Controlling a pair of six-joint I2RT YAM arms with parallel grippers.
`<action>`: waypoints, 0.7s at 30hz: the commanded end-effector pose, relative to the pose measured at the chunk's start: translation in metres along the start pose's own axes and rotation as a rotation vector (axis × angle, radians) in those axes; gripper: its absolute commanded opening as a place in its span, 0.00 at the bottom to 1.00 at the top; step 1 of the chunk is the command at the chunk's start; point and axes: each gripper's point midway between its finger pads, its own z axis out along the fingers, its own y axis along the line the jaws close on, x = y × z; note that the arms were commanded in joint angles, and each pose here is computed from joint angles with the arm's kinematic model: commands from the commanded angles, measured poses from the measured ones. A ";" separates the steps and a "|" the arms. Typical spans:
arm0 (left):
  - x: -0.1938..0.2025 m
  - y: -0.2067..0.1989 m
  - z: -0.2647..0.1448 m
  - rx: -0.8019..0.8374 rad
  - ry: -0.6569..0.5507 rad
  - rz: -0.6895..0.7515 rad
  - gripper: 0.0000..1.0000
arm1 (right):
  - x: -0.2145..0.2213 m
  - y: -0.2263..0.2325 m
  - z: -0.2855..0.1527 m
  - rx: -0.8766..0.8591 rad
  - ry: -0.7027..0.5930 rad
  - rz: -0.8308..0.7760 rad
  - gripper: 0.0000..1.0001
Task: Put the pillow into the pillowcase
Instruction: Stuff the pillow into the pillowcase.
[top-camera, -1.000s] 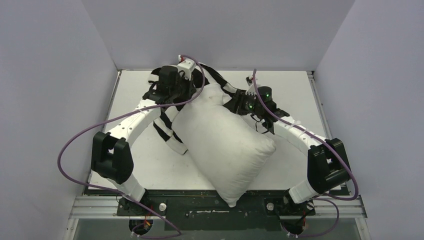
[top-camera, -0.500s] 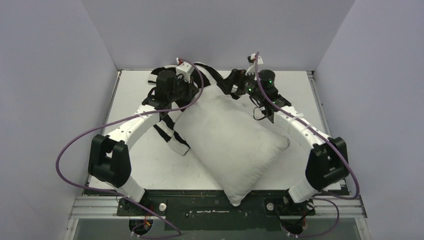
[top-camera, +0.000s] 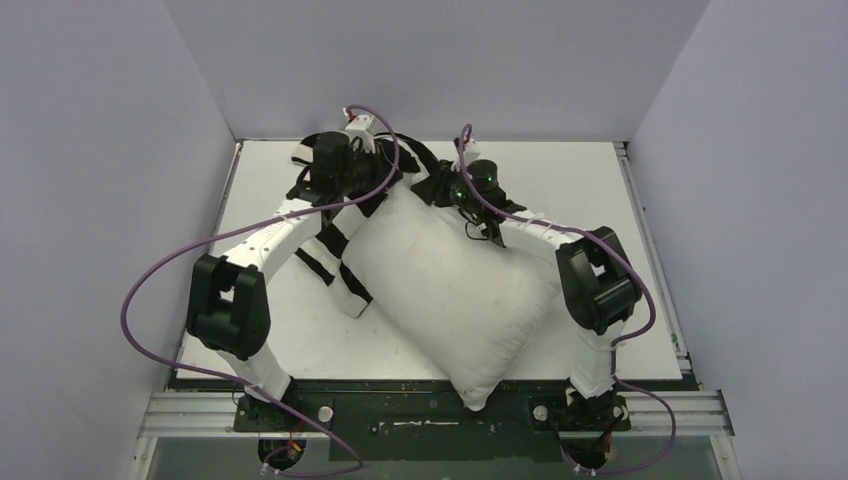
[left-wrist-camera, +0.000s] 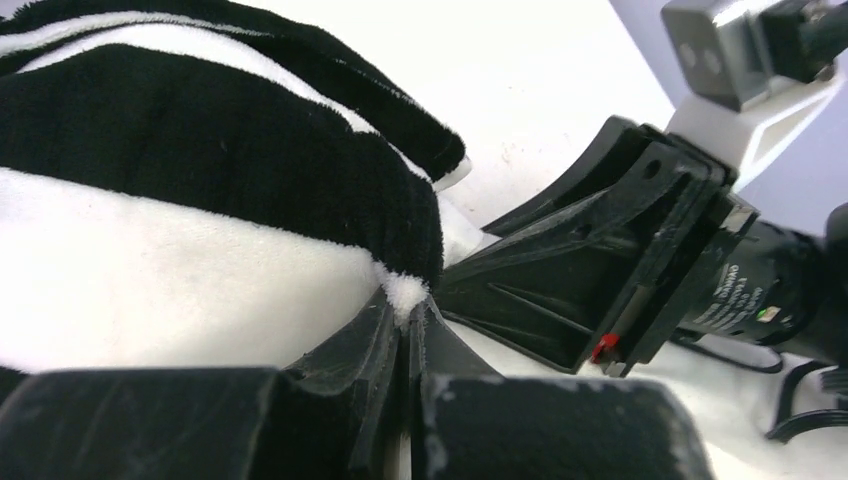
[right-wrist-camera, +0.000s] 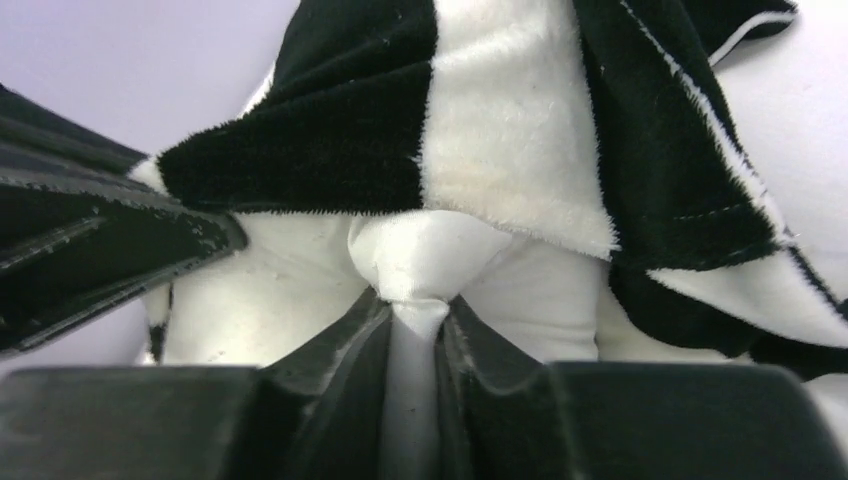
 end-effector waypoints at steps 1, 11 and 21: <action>-0.071 -0.064 -0.017 0.206 -0.167 -0.030 0.00 | -0.007 0.038 0.005 -0.096 -0.114 0.109 0.00; -0.064 -0.124 -0.041 0.285 -0.140 0.015 0.00 | -0.038 0.007 -0.001 0.051 -0.364 0.310 0.00; -0.022 -0.184 -0.055 0.464 -0.124 -0.060 0.00 | -0.068 -0.011 -0.017 0.080 -0.589 0.541 0.00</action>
